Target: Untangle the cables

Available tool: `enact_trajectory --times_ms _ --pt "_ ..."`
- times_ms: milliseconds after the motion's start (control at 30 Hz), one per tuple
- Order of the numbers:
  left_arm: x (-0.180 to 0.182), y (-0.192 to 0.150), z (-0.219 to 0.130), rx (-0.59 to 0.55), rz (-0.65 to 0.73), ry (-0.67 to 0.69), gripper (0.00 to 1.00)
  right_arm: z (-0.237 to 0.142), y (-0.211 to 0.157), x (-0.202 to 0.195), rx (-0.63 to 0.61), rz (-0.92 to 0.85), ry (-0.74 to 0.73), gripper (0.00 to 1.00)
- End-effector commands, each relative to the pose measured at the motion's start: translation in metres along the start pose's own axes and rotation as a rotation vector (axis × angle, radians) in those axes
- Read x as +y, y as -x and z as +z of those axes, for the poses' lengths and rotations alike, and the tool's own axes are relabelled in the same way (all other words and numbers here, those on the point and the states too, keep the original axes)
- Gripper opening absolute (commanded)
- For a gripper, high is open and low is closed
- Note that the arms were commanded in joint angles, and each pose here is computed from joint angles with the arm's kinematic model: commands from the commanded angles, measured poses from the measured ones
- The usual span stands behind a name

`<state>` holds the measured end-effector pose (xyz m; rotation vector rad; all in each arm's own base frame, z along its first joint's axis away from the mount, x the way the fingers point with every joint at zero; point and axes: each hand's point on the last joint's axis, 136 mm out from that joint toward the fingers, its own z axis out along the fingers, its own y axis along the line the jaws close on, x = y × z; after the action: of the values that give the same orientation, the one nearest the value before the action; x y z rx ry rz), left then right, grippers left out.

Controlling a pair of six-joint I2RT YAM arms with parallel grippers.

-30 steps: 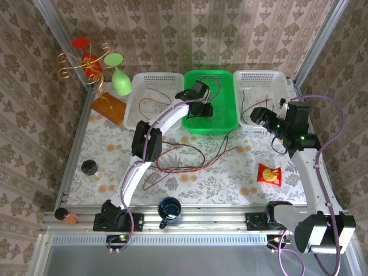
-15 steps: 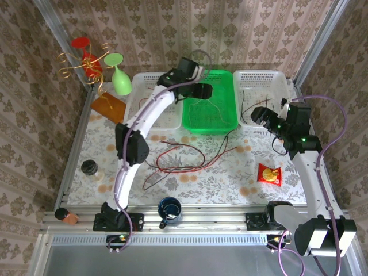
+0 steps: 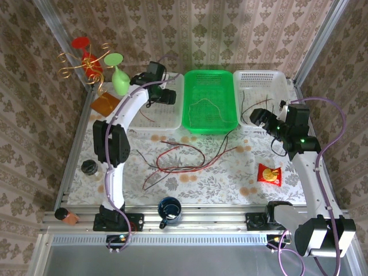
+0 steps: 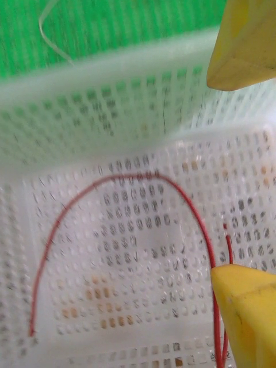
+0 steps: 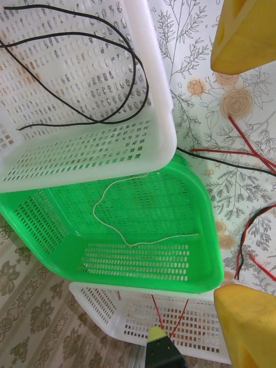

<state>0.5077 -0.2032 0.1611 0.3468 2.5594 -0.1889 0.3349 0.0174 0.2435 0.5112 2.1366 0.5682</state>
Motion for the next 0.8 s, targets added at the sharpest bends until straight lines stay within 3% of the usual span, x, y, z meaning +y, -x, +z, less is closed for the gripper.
enact_trajectory --times_ms 0,500,633,767 --pt "0.013 0.002 0.012 -0.01 -0.046 -0.02 0.8 0.0 0.0 0.009 0.016 -0.001 0.032 0.95" --pt "0.025 -0.051 0.085 0.161 -0.16 -0.069 0.74 -0.002 0.001 0.012 0.021 -0.013 0.039 0.95" --pt "0.019 -0.025 0.056 0.049 -0.095 -0.03 0.73 0.002 -0.006 0.009 0.042 -0.003 0.035 0.95" --pt "0.0 0.003 0.002 -0.062 0.011 -0.001 0.74 0.008 -0.021 0.003 0.095 0.017 0.008 0.94"
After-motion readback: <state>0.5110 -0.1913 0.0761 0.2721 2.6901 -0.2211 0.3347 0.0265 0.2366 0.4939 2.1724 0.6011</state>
